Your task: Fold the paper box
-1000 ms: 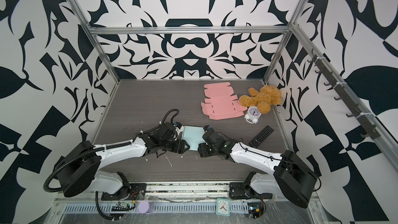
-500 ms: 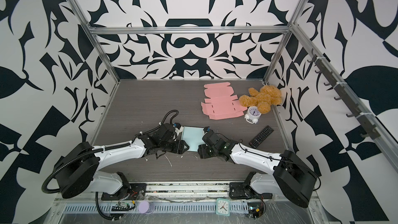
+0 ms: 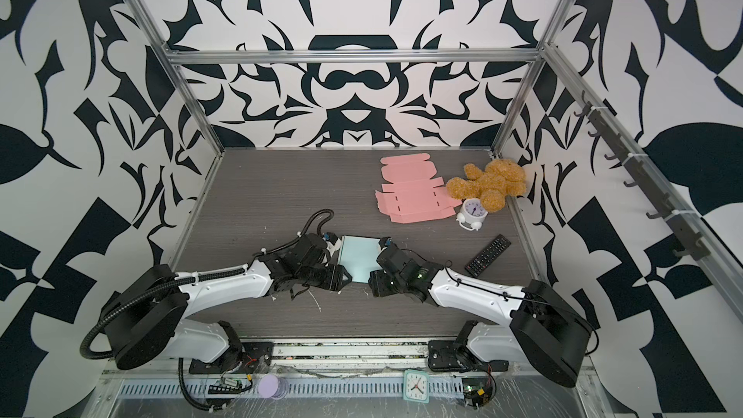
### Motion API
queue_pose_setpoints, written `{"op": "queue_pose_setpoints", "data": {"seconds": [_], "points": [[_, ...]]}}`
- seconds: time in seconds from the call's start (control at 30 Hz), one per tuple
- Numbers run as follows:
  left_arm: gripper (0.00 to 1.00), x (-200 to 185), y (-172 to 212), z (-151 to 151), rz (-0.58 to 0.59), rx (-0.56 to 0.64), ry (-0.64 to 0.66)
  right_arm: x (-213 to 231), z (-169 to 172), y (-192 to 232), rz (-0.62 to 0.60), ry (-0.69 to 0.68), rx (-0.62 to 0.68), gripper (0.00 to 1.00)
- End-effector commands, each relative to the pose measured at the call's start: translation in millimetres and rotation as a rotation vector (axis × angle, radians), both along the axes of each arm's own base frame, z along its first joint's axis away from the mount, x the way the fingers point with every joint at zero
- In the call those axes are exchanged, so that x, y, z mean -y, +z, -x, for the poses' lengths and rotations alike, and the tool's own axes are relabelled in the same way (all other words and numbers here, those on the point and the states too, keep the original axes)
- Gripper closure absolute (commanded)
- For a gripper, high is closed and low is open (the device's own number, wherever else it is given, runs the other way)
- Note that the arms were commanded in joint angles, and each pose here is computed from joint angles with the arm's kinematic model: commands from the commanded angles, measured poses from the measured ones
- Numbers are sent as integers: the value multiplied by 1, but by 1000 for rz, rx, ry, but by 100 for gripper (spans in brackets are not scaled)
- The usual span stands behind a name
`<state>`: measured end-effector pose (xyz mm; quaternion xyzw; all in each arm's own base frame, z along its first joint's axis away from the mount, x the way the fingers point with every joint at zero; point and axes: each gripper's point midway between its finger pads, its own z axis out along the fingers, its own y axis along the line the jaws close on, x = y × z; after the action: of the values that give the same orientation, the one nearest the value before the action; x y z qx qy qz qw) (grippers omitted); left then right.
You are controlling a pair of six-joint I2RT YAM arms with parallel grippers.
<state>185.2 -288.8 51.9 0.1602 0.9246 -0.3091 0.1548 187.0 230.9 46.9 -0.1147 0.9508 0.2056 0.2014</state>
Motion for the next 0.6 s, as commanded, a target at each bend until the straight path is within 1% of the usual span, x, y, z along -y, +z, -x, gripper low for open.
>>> {"op": "queue_pose_setpoints", "data": {"seconds": [0.0, 0.17, 0.57], "points": [[36, -2, -1, 4, 6, -5, 11, -4, -6, 9, -21, -16, 31, 35], [37, 0, 5, 5, 20, 5, 6, -5, -4, 9, -23, -12, 30, 35], [38, 0, -4, 5, -4, 5, 12, -1, -2, 5, -4, -18, 32, 35]]}}
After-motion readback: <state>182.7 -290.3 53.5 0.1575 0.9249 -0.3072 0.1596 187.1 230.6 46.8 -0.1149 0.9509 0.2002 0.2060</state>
